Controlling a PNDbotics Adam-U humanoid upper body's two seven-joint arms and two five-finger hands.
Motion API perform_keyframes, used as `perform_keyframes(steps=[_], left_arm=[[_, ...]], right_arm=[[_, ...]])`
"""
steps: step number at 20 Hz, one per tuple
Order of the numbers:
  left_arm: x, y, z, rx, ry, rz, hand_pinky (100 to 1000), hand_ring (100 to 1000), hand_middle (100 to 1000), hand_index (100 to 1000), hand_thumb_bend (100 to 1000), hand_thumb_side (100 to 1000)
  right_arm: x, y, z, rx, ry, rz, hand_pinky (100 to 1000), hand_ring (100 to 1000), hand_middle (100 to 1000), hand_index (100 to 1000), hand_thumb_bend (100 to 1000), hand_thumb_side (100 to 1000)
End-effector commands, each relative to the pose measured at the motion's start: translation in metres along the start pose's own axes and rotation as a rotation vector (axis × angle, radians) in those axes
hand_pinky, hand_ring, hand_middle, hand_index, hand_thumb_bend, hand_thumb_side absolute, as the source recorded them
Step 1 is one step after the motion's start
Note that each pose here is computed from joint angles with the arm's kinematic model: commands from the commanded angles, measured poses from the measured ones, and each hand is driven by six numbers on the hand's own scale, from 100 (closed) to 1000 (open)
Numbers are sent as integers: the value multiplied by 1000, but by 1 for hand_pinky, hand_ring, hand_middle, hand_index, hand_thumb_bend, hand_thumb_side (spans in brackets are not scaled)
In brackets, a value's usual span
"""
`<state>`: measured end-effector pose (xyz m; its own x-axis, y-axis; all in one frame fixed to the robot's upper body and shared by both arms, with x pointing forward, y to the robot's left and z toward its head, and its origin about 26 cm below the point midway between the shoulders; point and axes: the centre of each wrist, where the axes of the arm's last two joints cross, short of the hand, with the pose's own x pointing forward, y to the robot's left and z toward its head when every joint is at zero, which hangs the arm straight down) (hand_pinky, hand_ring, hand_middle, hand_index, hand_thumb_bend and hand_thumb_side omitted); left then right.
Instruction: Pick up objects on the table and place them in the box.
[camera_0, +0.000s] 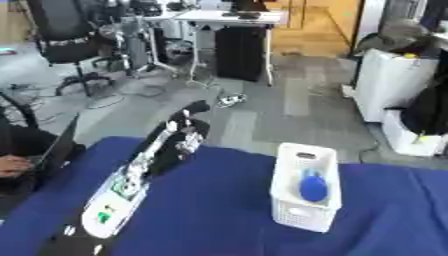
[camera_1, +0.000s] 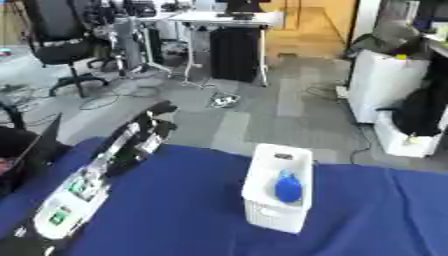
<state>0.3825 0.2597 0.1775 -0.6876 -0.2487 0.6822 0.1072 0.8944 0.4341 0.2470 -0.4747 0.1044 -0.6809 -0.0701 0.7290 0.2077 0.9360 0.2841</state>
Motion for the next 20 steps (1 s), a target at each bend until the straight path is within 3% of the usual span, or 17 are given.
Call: perform_keyframes(steps=[1,6,12,20], left_arm=[[41,-8,10,41,-114,88,335,738,866,942,115,833],[64,-33,45,73,-149,162,334,727,856,933,144,830],[64,-52,58,120,-206,215,336,706,844,918,149,820],[68,-53,52,165,-260,210,338,673,819,890,139,794]], right_arm=[[20,35,0,18,-140,-19,870,799,799,859,100,1000],[36,79,13,-15,-256,-21,855,792,794,855,100,1000],[28,91,23,11,-378,70,841,786,790,851,100,1000],[26,106,12,68,-452,68,831,779,785,848,100,1000]])
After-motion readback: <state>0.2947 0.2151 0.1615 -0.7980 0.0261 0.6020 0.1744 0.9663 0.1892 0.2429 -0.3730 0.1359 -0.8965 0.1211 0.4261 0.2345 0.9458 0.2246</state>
